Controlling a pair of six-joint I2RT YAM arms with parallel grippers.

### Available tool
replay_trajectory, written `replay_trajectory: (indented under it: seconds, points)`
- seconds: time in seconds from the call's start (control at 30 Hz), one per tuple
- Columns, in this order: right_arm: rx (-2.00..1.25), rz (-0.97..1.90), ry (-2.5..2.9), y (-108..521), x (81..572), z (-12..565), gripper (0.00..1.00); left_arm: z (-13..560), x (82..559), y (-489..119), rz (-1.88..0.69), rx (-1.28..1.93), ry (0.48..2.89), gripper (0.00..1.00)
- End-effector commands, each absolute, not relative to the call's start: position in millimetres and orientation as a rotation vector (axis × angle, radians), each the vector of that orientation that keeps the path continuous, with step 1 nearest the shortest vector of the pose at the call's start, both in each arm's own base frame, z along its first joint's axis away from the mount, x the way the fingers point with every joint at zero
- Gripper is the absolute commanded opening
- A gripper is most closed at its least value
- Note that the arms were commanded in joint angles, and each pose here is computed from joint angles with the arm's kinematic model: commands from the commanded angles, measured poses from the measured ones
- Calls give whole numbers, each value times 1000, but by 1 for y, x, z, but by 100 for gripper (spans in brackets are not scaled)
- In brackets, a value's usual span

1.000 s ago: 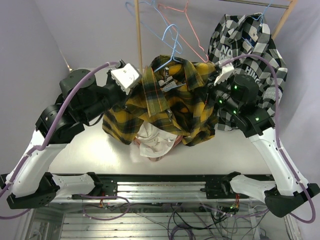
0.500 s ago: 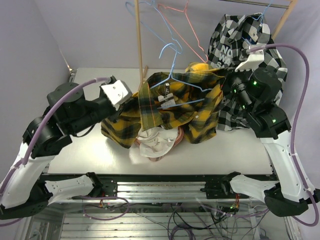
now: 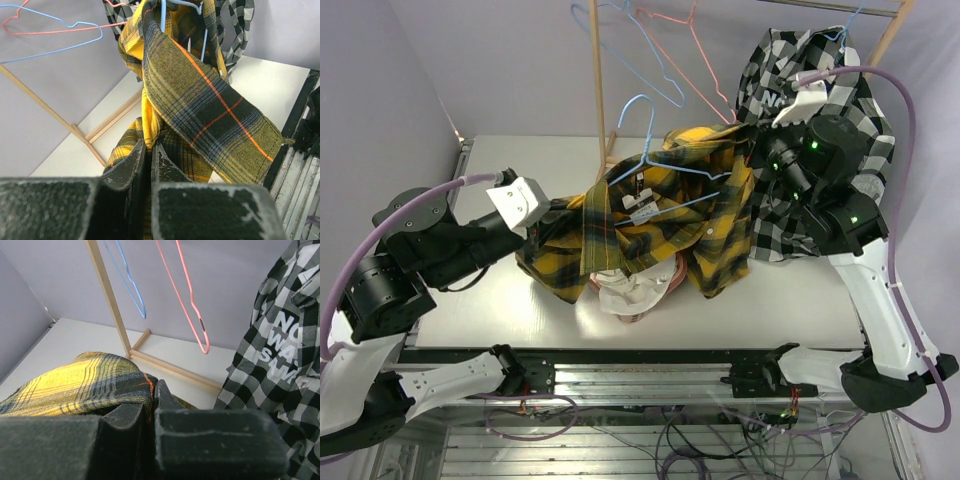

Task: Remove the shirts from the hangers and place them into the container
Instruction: Remove the shirt from the hanger.

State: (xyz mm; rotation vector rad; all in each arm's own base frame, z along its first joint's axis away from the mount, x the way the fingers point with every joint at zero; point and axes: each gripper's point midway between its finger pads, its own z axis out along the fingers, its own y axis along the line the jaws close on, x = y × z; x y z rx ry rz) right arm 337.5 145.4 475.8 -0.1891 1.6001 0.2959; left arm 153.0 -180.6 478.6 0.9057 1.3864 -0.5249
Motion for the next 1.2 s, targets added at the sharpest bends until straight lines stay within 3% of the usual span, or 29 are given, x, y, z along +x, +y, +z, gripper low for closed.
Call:
replay_trajectory:
  seconds: [0.0, 0.23, 0.5, 0.73, 1.03, 1.07, 1.1, 1.17]
  points:
    - [-141, 209, 1610, 115, 322, 475, 0, 502, 151, -165, -508, 818, 1323, 7]
    - [-137, 82, 1732, 86, 300, 434, 0, 516, 153, -171, -517, 807, 1274, 7]
    - [-196, 81, 1875, 95, 301, 382, 0, 540, 146, -188, -595, 845, 1188, 7]
    - [-146, -2, 1888, 78, 296, 381, 0, 547, 152, -191, -583, 836, 1190, 7]
    - [-116, 46, 1847, 69, 271, 402, 0, 536, 194, -214, -491, 804, 1251, 7]
    - [-115, 53, 1839, 68, 268, 404, 3, 534, 198, -217, -483, 803, 1255, 7]
    - [-113, 61, 1826, 68, 265, 407, 13, 533, 201, -220, -478, 806, 1254, 7]
    - [-107, 79, 1801, 66, 258, 414, 41, 532, 208, -226, -465, 807, 1255, 7]
